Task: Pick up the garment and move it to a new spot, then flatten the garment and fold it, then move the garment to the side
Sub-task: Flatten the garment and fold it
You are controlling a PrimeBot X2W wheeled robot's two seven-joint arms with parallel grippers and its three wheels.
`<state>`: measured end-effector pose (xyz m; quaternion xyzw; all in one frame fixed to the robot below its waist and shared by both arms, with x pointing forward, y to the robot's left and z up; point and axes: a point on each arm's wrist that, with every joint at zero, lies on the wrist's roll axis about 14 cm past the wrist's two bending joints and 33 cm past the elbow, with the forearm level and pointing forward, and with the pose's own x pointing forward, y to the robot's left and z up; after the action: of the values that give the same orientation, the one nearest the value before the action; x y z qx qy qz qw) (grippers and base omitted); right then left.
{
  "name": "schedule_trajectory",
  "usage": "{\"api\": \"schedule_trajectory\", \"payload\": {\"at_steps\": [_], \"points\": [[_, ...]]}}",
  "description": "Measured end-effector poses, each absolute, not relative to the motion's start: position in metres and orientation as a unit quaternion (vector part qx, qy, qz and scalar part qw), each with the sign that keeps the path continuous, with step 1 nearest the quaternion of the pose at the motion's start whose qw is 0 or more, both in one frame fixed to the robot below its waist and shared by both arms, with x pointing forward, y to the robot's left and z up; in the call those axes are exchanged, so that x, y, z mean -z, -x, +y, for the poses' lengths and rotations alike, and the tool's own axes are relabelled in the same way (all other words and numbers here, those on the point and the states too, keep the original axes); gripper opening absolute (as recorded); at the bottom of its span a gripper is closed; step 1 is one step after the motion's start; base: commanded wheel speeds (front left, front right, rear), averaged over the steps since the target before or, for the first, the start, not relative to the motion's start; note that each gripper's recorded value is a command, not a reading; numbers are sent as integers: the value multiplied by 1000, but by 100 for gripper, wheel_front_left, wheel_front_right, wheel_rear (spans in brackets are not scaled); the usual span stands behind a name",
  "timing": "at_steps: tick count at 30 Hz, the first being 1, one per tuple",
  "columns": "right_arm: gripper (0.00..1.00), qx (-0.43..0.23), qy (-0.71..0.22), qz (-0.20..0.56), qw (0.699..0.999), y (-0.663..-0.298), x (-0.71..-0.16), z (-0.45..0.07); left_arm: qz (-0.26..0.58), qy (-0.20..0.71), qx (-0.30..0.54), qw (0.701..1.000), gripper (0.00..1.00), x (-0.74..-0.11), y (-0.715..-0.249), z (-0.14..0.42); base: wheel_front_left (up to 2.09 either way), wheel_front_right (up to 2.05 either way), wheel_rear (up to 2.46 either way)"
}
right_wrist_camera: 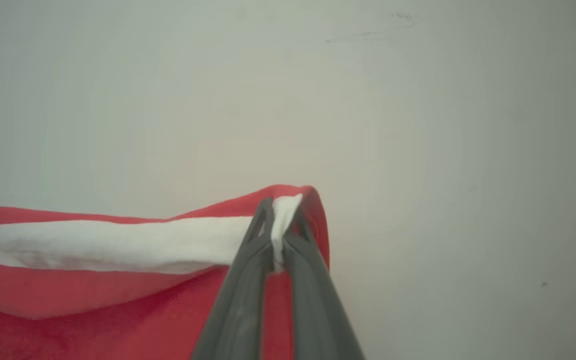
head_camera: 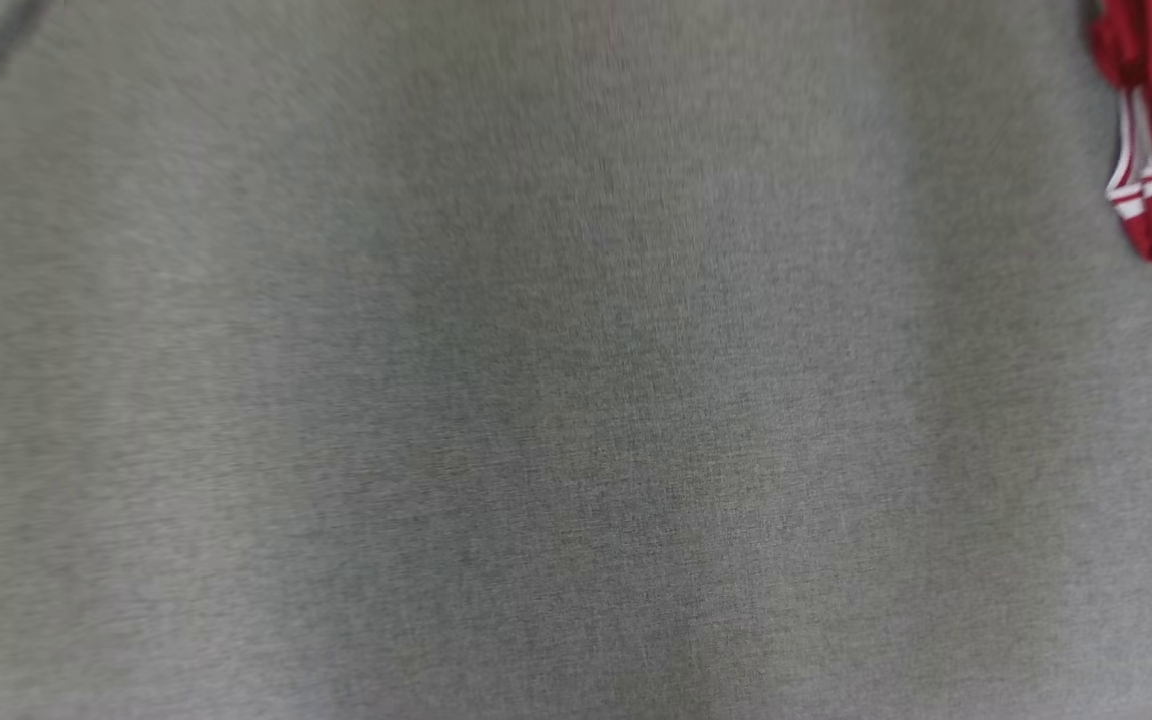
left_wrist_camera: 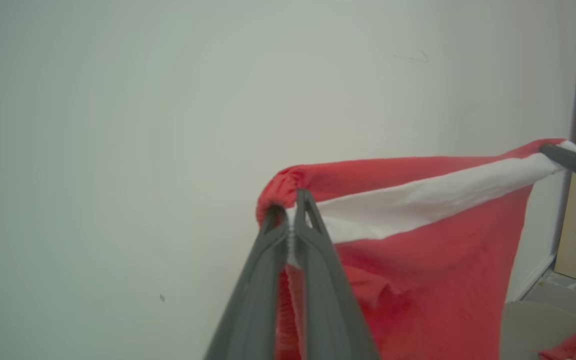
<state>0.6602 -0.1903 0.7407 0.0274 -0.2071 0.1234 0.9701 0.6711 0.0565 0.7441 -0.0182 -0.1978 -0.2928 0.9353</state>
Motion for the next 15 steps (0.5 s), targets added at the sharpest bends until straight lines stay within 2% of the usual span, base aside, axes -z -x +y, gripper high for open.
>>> {"api": "schedule_trajectory", "payload": {"at_steps": [6,15], "points": [[0,-107,-22,-199,974,-696,-738,-198,-210,25,299,931,0,-744,-703,44,0,0,0],[0,-106,-7,-167,980,-733,-697,-192,-180,53,287,939,0,-695,-741,48,0,0,0]]}}
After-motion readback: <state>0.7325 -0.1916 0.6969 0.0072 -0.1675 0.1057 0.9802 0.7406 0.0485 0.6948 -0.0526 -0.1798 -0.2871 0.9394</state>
